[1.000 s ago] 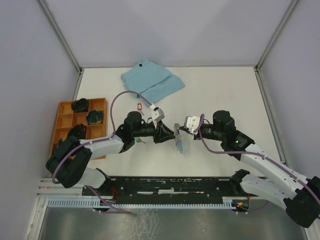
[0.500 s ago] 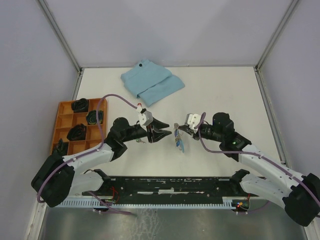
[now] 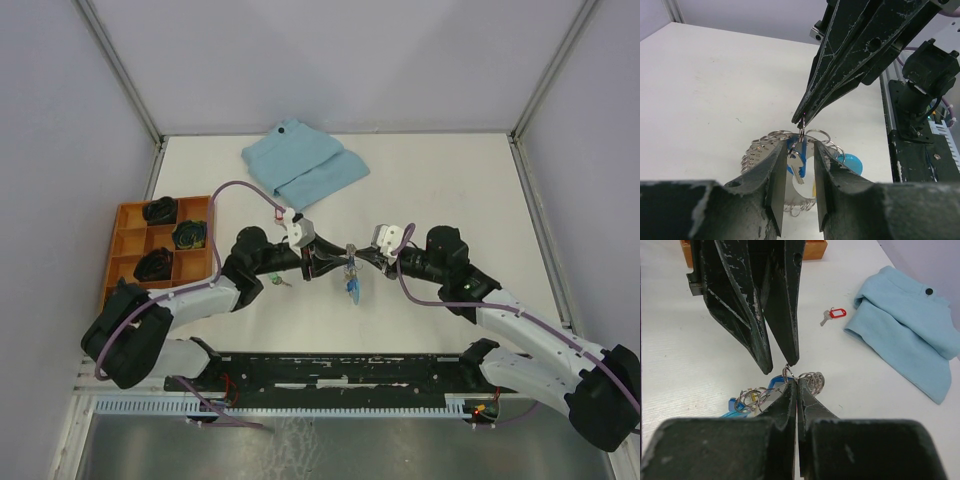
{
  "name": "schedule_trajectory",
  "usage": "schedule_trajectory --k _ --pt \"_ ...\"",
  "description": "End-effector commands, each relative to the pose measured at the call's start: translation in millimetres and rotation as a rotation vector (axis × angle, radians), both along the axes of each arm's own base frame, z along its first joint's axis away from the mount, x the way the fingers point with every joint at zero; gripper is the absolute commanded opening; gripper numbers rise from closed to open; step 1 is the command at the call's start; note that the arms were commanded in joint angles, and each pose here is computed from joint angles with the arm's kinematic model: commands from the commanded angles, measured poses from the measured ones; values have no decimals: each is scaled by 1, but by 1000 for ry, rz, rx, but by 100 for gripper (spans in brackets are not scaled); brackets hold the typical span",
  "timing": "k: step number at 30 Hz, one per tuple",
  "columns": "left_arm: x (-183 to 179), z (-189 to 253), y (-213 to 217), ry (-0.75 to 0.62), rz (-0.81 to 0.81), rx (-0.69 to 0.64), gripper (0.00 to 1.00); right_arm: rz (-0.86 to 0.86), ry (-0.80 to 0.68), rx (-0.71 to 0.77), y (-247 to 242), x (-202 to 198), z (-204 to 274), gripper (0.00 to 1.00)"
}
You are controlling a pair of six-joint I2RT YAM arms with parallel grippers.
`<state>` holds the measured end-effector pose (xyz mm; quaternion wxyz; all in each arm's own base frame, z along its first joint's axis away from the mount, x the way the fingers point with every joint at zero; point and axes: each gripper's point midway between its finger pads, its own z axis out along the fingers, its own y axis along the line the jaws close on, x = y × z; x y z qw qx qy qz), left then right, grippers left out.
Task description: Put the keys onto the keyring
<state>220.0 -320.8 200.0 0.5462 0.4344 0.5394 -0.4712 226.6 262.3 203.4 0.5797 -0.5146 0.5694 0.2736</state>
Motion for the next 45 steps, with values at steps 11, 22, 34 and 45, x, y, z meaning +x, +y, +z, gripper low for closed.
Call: schedule_trajectory --k 11,22,34,45 --pt "7 21 -6 -31 -90 -52 23 47 -76 93 7 -2 32 1" --pt "5 3 -14 74 -145 -32 3 81 -76 141 12 -7 40 1" --pt "-3 -1 -22 165 -196 -74 8 107 -70 207 19 -7 47 1" --pt "-1 16 -12 87 -127 -88 3 72 -15 14 3 -9 17 1"
